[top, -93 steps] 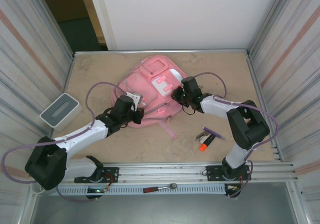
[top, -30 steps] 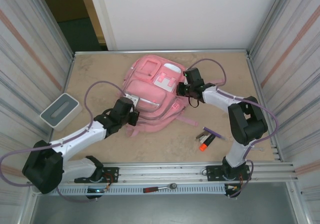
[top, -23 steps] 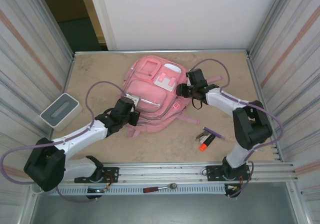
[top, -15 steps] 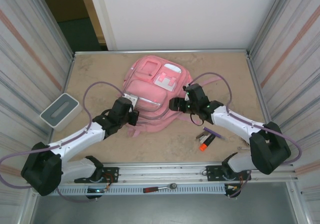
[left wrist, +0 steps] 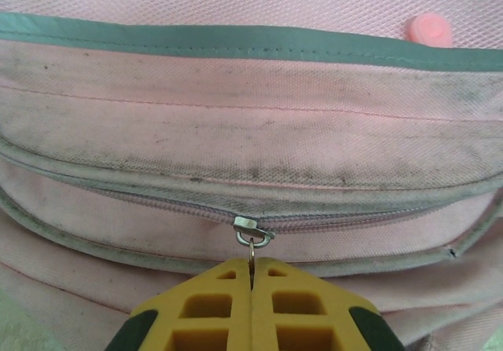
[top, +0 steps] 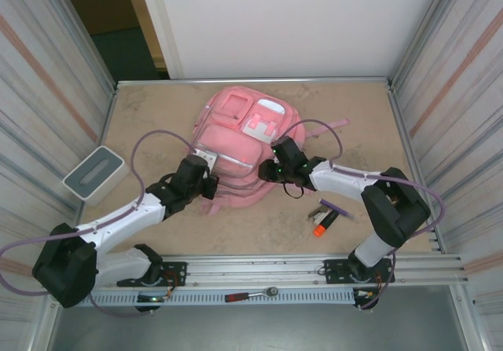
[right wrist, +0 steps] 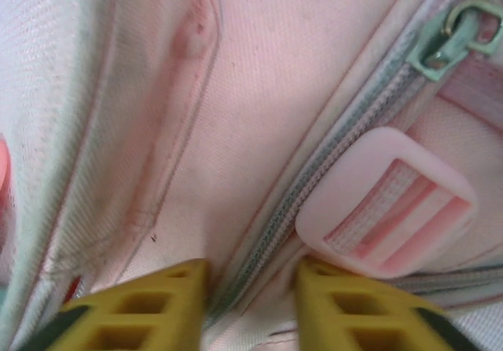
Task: Pack the student bag
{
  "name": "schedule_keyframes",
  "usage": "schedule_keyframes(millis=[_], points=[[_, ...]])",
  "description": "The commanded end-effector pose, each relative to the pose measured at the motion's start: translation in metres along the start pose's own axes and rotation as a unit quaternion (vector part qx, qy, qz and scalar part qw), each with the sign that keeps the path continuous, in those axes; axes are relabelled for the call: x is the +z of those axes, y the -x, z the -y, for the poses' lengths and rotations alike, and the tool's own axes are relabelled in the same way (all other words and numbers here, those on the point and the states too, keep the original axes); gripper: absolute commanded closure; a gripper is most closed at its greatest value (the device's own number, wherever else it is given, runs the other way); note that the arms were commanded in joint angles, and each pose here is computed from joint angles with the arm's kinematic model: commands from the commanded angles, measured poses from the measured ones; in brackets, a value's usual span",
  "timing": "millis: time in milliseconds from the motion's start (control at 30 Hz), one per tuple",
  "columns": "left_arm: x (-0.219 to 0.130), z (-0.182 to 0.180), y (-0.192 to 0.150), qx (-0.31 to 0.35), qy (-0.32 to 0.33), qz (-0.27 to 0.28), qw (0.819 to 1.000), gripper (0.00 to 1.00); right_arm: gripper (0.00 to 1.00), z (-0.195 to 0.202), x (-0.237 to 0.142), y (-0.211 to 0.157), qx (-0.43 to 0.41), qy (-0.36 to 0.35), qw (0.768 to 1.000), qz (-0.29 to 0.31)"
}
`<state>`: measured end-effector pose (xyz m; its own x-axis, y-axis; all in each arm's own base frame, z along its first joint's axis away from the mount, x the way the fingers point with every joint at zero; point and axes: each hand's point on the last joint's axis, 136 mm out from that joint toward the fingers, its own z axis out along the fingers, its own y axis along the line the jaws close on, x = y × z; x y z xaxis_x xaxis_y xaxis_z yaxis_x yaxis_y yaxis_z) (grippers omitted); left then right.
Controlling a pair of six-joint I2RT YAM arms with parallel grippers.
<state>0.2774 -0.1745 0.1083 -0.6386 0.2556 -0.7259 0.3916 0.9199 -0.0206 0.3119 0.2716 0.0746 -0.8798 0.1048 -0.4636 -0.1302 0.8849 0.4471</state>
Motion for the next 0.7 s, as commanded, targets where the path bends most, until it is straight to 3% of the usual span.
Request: schedule_keyframes(millis=[0,167,467,567,667], points=[[-0.006,-0.013,-0.019,0.003,0.032,-0.029,0.999,1.0,0.84,0.023,0.0,0.019,-0.047,-0.074,0.996,0.031],[-0.005,-0.016,-0.026,0.006,0.039,-0.038,0.998,1.0,0.93,0.045,-0.001,0.033,-0.078,-0.113,0.99,0.029],[-0.004,0.015,-0.018,0.02,-0.005,-0.037,0.999,1.0,0.92,0.062,-0.005,0.064,-0.069,-0.105,0.992,0.022],[-0.003,0.025,-0.012,0.02,-0.012,-0.029,0.999,1.0,0.87,0.053,-0.014,0.072,-0.065,-0.085,0.994,0.027],[-0.001,0.031,-0.009,0.023,-0.013,-0.029,0.999,1.0,0.73,0.04,-0.029,0.056,-0.046,-0.039,0.998,0.02]])
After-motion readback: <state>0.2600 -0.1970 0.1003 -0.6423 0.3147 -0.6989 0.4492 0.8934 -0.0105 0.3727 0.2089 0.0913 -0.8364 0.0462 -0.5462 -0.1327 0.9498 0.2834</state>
